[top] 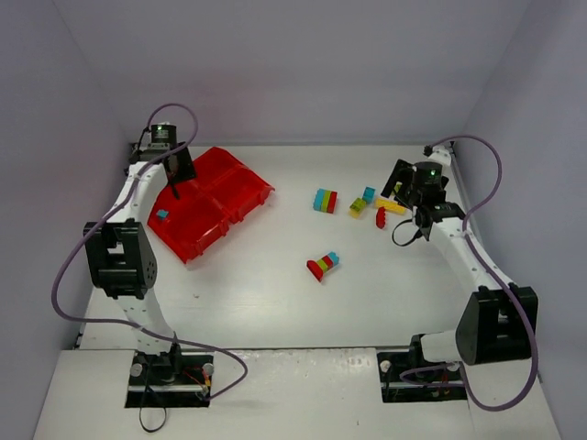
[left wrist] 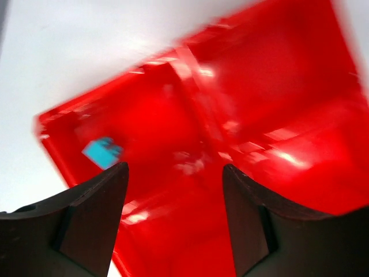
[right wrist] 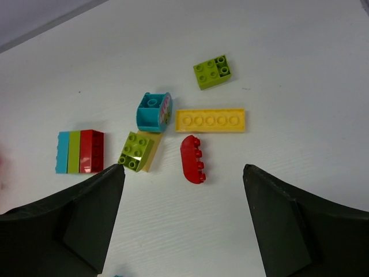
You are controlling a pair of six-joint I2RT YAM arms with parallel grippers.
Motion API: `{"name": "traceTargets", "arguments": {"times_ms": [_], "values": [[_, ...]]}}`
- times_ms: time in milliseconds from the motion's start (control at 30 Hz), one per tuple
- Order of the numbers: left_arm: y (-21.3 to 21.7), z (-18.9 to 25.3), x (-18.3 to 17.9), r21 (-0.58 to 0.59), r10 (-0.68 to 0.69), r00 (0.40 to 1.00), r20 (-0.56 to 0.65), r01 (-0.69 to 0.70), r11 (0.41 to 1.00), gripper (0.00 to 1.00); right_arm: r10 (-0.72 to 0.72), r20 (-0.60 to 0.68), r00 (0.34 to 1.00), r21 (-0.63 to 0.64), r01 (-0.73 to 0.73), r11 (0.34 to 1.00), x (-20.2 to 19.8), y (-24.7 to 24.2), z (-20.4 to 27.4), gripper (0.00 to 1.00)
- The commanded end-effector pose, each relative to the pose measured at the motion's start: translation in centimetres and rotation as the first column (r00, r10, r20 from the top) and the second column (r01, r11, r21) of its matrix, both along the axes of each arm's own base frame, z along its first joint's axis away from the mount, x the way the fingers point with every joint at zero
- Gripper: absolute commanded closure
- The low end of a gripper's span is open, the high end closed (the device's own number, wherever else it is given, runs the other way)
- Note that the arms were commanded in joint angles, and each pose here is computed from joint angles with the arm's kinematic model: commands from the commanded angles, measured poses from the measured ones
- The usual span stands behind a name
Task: Sort the legos into containers by color
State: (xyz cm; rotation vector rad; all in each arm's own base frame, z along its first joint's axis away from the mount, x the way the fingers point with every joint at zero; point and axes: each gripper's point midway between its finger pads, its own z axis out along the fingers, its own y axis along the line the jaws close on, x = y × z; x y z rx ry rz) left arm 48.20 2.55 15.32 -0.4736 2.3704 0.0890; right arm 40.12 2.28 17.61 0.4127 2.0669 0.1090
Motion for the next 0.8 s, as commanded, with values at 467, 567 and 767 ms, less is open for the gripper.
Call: {"name": "traceTargets", "arguments": {"times_ms": [467, 567, 767], "values": [[-16.5, 6.1, -4.3, -0.021, -0.428, 0.897, 0.108, 0.432, 0.902, 0.40, -0.029, -0.173, 0.984, 0.064, 0.040, 0.997, 3.1, 0.9, -8.5, 0.34], [-17.5, 6.2, -4.7, -0.039, -0.455, 0.884, 0.112, 0.461, 0.887, 0.40, -0.012, -0.187, 0.982, 0.069, 0.025, 0.997, 3.0, 1.2, -9.9, 0.34], [-18.2, 6.0, -5.1, -0.046, -0.471, 0.876, 0.106, 0.477, 0.878, 0.40, -0.003, -0.229, 0.973, 0.058, 0.017, 0.998, 2.9, 1.3, -12.5, 0.40]]}}
